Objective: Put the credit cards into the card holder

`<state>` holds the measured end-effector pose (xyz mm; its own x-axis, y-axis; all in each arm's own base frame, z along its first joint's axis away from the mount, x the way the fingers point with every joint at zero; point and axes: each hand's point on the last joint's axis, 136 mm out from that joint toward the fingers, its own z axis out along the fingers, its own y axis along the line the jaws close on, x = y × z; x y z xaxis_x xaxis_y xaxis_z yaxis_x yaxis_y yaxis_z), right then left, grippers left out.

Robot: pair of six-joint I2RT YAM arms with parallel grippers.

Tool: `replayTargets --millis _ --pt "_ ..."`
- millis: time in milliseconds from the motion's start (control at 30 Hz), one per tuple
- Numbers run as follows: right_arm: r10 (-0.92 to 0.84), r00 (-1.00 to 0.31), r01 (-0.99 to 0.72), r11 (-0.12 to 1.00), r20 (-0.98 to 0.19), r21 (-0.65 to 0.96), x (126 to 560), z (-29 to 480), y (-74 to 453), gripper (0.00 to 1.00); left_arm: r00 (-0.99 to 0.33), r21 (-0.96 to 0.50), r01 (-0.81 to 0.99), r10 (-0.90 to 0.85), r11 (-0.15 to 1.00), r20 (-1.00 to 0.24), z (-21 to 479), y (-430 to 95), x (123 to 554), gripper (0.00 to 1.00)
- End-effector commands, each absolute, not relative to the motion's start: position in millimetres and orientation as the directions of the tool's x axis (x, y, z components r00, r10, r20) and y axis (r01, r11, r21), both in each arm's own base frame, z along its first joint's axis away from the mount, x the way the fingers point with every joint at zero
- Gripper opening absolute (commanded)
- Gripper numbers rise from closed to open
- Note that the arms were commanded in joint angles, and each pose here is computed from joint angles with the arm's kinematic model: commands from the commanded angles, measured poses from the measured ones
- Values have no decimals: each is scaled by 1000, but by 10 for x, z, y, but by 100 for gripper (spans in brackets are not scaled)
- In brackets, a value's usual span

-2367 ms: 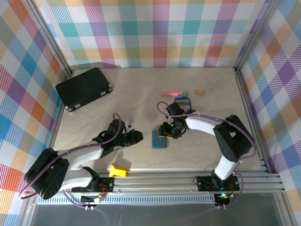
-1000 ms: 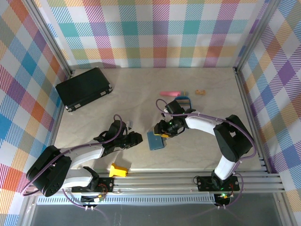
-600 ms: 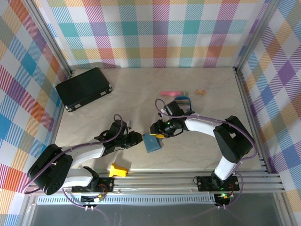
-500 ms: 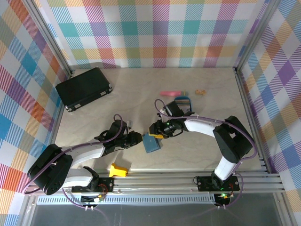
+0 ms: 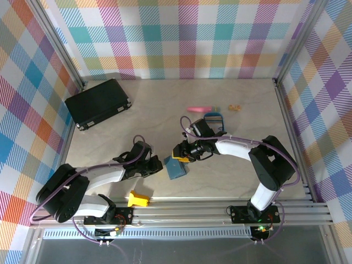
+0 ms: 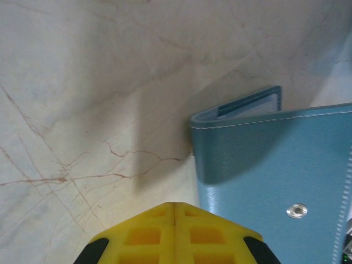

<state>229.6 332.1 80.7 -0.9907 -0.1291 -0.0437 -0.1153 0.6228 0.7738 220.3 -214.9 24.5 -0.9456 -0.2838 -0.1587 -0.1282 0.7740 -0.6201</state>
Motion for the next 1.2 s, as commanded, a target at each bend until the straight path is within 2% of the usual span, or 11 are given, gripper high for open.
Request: replayTargets --millis 0,667,1167 --pt "-161 -986 -128 602 -38 788 2226 840 3367 44 -953 -652 -99 -259 752 -154 298 -2302 2251 0" --pt "-196 -975 -201 573 -106 794 2181 972 3389 43 -956 -727 -61 -249 684 -154 411 -2662 2518 0" --pt "-239 -960 -255 525 -147 812 2183 1082 3649 50 -932 -657 -120 -313 744 -184 601 -2009 2437 1"
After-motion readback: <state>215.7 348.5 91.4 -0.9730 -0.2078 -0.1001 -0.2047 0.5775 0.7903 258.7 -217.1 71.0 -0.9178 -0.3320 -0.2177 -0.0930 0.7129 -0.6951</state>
